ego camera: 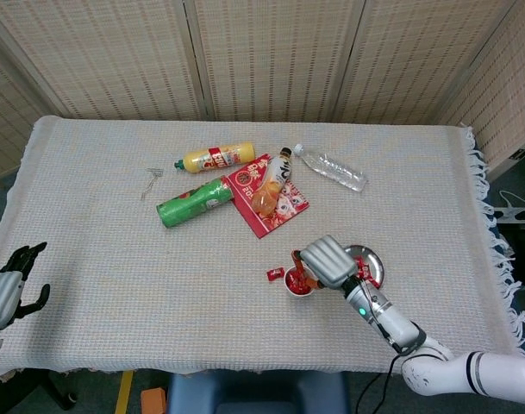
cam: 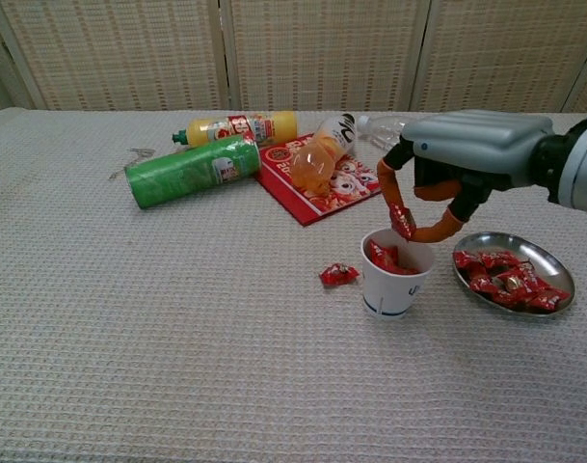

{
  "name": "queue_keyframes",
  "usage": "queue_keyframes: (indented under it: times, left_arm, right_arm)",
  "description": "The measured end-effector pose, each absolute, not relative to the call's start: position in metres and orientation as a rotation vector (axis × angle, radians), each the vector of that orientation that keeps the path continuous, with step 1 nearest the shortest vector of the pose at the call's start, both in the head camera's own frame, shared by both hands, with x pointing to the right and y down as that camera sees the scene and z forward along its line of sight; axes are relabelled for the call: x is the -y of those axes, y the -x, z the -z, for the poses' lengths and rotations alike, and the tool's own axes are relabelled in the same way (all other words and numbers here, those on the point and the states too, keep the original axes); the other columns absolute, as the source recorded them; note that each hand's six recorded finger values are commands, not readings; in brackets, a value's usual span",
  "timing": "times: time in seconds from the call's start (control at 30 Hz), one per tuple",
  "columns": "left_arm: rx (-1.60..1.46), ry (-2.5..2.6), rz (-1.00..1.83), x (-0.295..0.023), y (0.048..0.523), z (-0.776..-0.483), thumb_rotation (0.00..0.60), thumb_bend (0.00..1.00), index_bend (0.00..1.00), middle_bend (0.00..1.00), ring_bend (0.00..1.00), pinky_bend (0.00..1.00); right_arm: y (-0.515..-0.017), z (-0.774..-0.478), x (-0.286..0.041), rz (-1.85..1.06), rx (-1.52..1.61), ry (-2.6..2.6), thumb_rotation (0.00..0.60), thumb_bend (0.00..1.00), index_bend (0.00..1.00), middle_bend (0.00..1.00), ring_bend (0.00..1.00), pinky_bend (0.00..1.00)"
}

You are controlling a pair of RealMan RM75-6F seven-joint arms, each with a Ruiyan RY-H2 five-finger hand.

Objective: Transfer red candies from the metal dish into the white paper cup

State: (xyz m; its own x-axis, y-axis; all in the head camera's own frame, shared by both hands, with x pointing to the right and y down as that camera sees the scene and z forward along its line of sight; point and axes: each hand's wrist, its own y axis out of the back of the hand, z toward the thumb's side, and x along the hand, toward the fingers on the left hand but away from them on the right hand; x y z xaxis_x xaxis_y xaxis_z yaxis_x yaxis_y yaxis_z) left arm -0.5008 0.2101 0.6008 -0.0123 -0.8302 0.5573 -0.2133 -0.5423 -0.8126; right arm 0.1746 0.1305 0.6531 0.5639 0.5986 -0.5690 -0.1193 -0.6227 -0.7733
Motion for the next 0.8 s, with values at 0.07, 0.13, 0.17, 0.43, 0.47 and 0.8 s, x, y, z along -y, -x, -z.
queue_keyframes:
  times: [0.07, 0.13, 0.17, 0.43, 0.47, 0.8]
  left_arm:
    - [-1.088, 1.764, 1.590, -0.210, 0.502, -0.600, 0.600, 0.50, 0.03, 0.09, 0.04, 0.27]
    - [-1.090, 1.765, 1.589, -0.210, 0.502, -0.600, 0.600, 0.50, 0.03, 0.09, 0.04, 0.27]
    - [-1.089, 1.766, 1.588, -0.210, 0.502, -0.600, 0.600, 0.50, 0.03, 0.09, 0.04, 0.27]
    - [-1.090, 1.765, 1.590, -0.209, 0.502, -0.600, 0.600, 0.52, 0.03, 0.09, 0.04, 0.27]
    - [-1.091, 1.765, 1.589, -0.209, 0.502, -0.600, 0.600, 0.52, 0.03, 0.09, 0.04, 0.27]
    - [-1.087, 1.772, 1.585, -0.209, 0.501, -0.600, 0.600, 0.52, 0.03, 0.09, 0.04, 0.27]
  right_arm:
    - [-0.172, -0.656, -0.132, -1.121, 0.368, 1.977, 0.600, 0.18, 0.56, 1.00, 0.91, 1.00]
    - [-0.170, -0.659, -0.133, -1.129, 0.350, 1.971, 0.600, 0.18, 0.52, 1.00, 0.90, 1.00]
    - [-0.170, -0.660, -0.134, -1.133, 0.336, 1.964, 0.600, 0.19, 0.48, 1.00, 0.89, 1.00]
    - [-0.167, -0.665, -0.144, -1.173, 0.257, 1.957, 0.600, 0.19, 0.21, 1.00, 0.83, 1.00]
    - [-0.166, -0.664, -0.144, -1.172, 0.256, 1.959, 0.600, 0.19, 0.19, 1.00, 0.82, 1.00]
    - [-0.178, -0.651, -0.137, -1.179, 0.299, 1.982, 0.524, 0.18, 0.03, 0.95, 0.76, 1.00]
